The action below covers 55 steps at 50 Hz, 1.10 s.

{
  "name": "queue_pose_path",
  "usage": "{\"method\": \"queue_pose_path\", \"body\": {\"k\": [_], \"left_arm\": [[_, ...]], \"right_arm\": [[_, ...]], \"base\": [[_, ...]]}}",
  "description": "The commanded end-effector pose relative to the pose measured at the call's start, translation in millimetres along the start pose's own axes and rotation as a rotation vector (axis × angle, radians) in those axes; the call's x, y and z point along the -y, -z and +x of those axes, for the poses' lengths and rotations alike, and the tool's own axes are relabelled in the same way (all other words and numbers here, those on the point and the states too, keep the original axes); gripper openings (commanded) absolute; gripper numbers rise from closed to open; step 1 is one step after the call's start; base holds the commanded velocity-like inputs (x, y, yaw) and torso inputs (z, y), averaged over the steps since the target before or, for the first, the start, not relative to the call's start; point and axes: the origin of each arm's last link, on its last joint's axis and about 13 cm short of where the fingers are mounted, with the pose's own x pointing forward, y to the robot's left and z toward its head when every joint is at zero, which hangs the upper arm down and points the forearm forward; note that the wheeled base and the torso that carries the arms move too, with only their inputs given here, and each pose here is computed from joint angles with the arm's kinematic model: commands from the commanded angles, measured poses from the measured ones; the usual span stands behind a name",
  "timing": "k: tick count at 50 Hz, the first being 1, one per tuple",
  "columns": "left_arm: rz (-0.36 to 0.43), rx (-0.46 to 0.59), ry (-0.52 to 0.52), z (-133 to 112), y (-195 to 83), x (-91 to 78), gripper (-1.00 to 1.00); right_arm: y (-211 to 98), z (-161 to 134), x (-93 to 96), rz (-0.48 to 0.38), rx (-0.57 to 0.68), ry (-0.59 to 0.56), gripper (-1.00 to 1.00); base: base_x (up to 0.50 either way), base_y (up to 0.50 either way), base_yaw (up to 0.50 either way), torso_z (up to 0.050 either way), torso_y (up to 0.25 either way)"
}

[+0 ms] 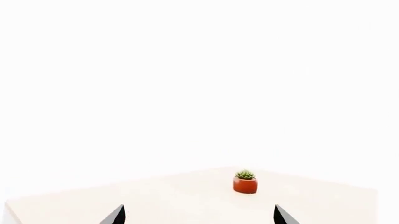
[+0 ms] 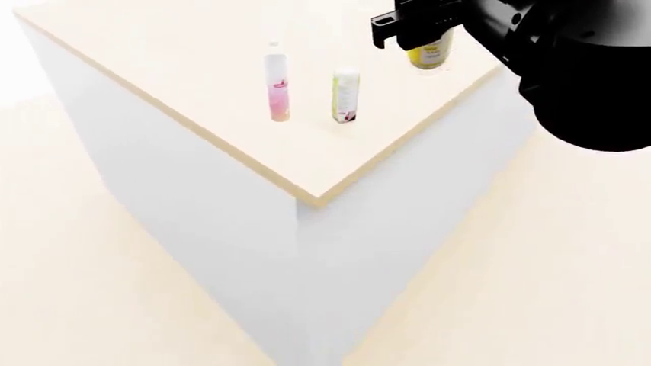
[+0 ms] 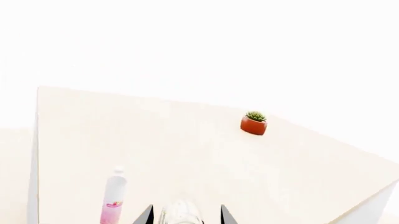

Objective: Move the drinks to the dining counter.

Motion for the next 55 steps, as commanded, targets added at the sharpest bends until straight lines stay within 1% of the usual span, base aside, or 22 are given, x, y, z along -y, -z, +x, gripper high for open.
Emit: {"method": "queue_pose_path", "body": {"k": [1, 23, 24, 25, 42, 44, 47, 50, 54, 55], "left_arm": [[0.000, 0.003, -0.001, -1, -1, 0.0, 1.00], [-0.001, 0.001, -0.001, -1, -1, -0.1, 1.00], [-0.002, 0.001, -0.001, 0, -1, -0.2, 1.00], [-0.002, 0.000, -0.001, 0, -1, -0.2, 1.00], [-0.002, 0.004, -0.007, 0, -1, -0.9, 1.00], [-0.001, 0.004, -0.008, 0, -1, -0.9, 1.00], [-0.001, 0.003, -0.005, -1, -1, -0.4, 1.00], [-0.001, 0.003, -0.004, -1, -1, -0.4, 1.00], [-0.002, 0.004, -0.006, -1, -2, -0.7, 1.00], [-0.002, 0.004, -0.005, -1, -2, -0.6, 1.00]], "right_arm": [[-3, -1, 1.3, -0.009, 0.015, 0.010, -1.00], [-3, 0, 1.3, -0.011, 0.021, 0.012, -1.00], [-4, 0, 1.6, 0.034, 0.048, 0.005, -1.00], [-5, -1, 1.6, 0.000, 0.044, 0.011, -1.00], [-14, -6, 0.7, 0.009, 0.077, 0.005, -1.00], [-12, -5, -0.7, 0.048, 0.082, -0.019, -1.00], [-11, -5, -2.7, 0.067, 0.086, -0.037, -1.00], [-12, -4, -5.2, 0.110, 0.102, -0.064, -1.00], [-11, -3, -8.9, 0.126, 0.108, -0.086, -1.00], [-10, -3, -10.1, 0.145, 0.112, -0.101, -1.00]], "base": [[-0.35, 0.36, 0.00, 0.000, 0.000], [-0.35, 0.36, 0.00, 0.000, 0.001], [-0.35, 0.36, 0.00, 0.000, 0.000], [-0.33, 0.37, 0.00, 0.000, 0.000], [0.00, 0.00, 0.00, 0.000, 0.001], [0.00, 0.00, 0.00, 0.000, 0.000], [0.00, 0.00, 0.00, 0.000, 0.000], [0.00, 0.00, 0.00, 0.000, 0.000], [0.00, 0.00, 0.00, 0.000, 0.000], [0.00, 0.00, 0.00, 0.000, 0.000]]}}
